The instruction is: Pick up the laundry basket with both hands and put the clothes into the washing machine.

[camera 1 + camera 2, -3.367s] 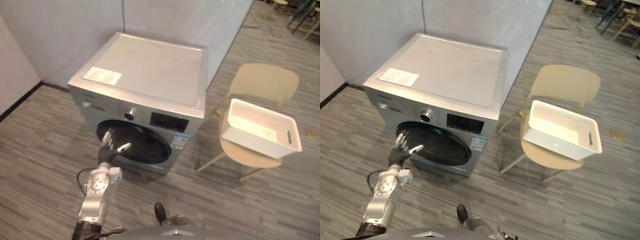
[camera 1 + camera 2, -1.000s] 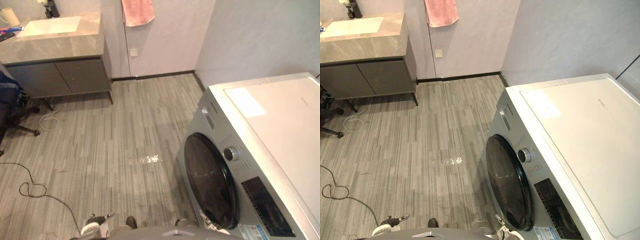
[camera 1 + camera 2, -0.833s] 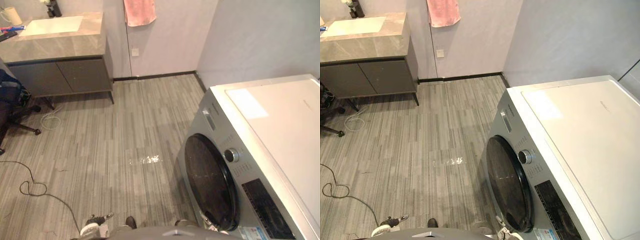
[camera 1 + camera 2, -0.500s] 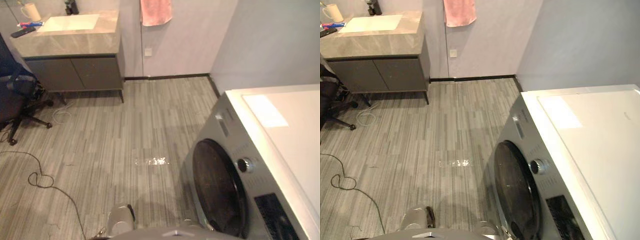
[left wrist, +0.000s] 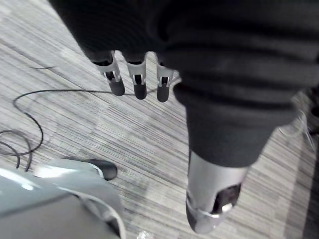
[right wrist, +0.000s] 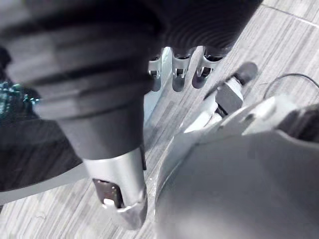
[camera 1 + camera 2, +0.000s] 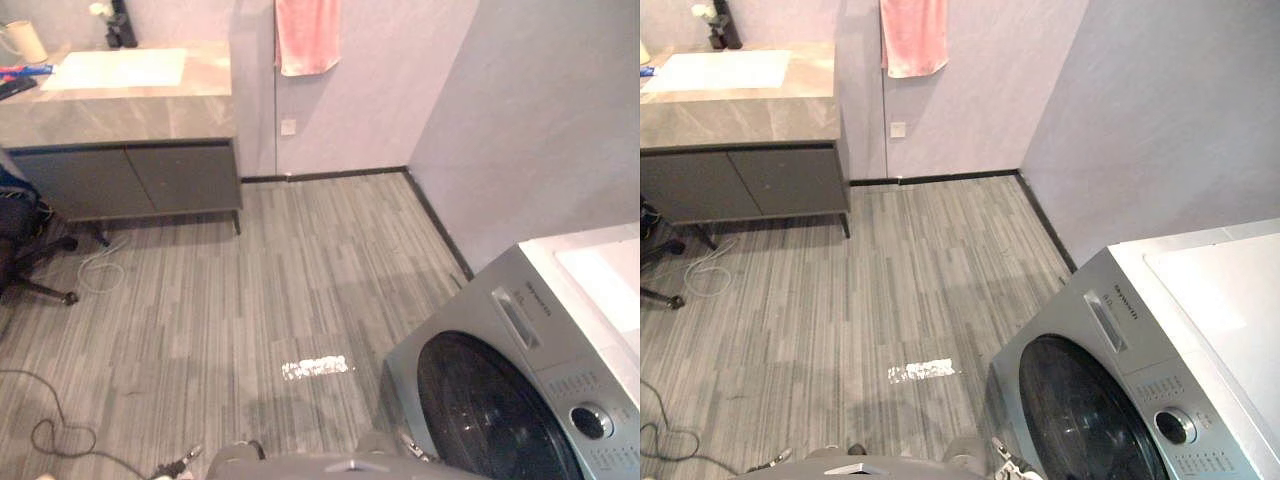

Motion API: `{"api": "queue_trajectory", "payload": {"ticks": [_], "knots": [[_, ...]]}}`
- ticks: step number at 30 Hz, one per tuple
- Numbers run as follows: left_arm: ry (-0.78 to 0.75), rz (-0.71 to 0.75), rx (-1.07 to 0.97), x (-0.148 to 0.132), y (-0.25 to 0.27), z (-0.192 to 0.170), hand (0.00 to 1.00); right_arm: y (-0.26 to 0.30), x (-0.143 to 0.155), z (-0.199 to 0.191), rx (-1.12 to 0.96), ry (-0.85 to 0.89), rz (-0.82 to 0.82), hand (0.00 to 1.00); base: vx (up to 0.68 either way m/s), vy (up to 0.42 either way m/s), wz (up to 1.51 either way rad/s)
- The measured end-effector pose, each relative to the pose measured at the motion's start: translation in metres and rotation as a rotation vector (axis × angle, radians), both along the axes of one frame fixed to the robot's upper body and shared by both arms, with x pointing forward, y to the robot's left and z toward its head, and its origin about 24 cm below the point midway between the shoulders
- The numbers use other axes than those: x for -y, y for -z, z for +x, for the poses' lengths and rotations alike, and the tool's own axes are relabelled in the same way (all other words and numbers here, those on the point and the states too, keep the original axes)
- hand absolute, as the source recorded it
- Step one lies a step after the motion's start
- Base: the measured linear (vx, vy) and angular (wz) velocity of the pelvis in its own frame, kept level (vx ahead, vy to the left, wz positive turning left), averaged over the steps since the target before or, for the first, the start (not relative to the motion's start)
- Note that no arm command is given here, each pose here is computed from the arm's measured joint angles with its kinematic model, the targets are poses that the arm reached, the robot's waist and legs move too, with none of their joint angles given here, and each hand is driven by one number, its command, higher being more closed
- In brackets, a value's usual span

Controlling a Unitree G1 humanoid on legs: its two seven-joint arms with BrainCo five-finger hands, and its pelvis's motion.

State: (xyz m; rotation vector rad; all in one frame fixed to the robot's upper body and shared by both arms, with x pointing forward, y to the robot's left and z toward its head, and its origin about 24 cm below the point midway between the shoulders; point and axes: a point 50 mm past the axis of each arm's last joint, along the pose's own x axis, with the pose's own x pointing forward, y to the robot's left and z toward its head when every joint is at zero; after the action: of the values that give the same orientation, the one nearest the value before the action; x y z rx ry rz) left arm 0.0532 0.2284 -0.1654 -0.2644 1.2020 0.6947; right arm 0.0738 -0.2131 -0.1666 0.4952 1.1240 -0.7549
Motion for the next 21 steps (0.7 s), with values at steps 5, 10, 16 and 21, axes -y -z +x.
{"api": "queue_trajectory", "payload": {"ticks": [5, 10, 16, 21], "knots": [[-0.071, -0.057, 0.053, 0.022, 0.002, 0.012, 0.00, -0.006, 0.003, 0.009, 0.066, 0.009, -0.026, 0.00, 0.25, -0.246, -0.07], [-0.153, -0.106, 0.070, 0.042, 0.005, 0.012, 0.00, -0.009, 0.018, 0.008, 0.067, 0.004, -0.069, 0.00, 0.22, -0.289, 0.19], [-0.173, -0.107, 0.065, 0.041, 0.005, 0.009, 0.00, -0.004, 0.017, -0.006, 0.031, 0.109, 0.010, 0.00, 0.18, -0.214, 0.44], [-0.139, -0.087, 0.091, 0.036, 0.002, 0.016, 0.00, -0.005, 0.016, -0.010, 0.040, 0.094, -0.019, 0.00, 0.11, 0.021, -0.09]]}}
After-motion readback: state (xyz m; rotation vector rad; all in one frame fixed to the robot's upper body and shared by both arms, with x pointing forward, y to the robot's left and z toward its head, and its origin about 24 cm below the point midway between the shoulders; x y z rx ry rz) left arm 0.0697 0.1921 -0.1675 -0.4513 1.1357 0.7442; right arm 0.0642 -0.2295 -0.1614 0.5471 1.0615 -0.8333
